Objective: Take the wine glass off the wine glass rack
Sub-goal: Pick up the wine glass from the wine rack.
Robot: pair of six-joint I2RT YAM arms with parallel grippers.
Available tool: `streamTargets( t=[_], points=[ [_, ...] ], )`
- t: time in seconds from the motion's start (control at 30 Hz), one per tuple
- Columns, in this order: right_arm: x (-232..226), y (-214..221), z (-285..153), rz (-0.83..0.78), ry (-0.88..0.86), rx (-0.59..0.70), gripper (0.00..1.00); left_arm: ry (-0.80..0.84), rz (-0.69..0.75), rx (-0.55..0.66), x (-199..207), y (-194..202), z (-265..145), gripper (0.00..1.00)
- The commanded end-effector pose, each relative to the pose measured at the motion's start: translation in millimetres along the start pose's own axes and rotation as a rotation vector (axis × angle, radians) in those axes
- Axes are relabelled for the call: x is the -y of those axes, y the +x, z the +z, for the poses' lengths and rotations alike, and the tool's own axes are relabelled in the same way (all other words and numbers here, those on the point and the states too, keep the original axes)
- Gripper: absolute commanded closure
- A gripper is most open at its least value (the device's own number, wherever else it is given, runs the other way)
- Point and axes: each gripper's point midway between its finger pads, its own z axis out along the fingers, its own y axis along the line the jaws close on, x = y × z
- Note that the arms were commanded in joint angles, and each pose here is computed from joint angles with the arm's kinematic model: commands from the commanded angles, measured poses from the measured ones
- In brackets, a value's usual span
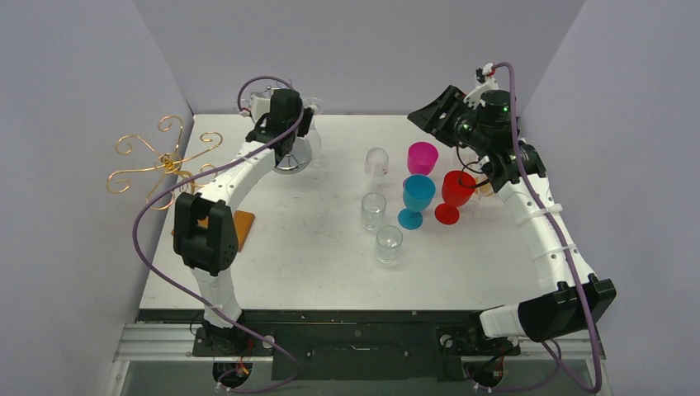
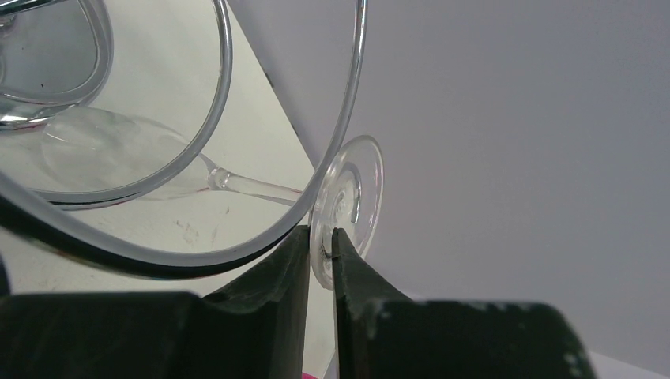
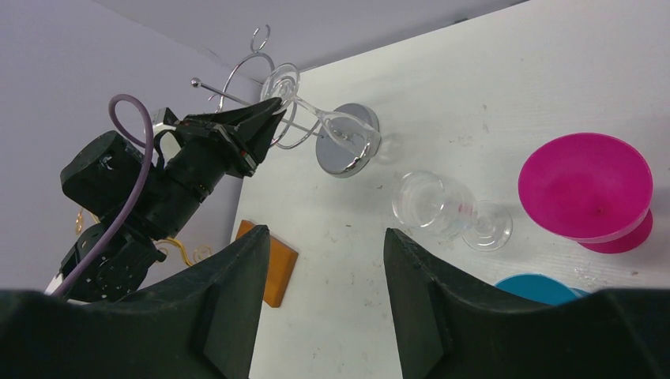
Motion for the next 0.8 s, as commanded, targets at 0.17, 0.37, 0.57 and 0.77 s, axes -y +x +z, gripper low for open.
streamTargets(
  t=[0.17, 0.37, 0.57, 0.77],
  points=[
    [-12.4, -13.0, -9.7, -0.027, -0.047, 0.056, 0.50, 0.155, -0.079, 0.012, 56.3, -22.7, -35.9, 0.99],
    [-11.7, -12.0, -9.4, -0.027, -0.045, 0.055, 0.50, 0.176, -0.112, -0.005, 60.3, -23.5, -40.5, 1.00],
    [-11.7, -12.4, -9.4, -0.026, -0.044, 0.057, 0.50, 0.196, -0.152, -0.019, 65.1, -26.4, -45.9, 1.00],
    [-10.5, -11.5, -8.5, -0.026, -0.042, 0.055, 0.50, 0.204, -0.153, -0.020, 72.1, -30.6, -48.5, 1.00]
  ],
)
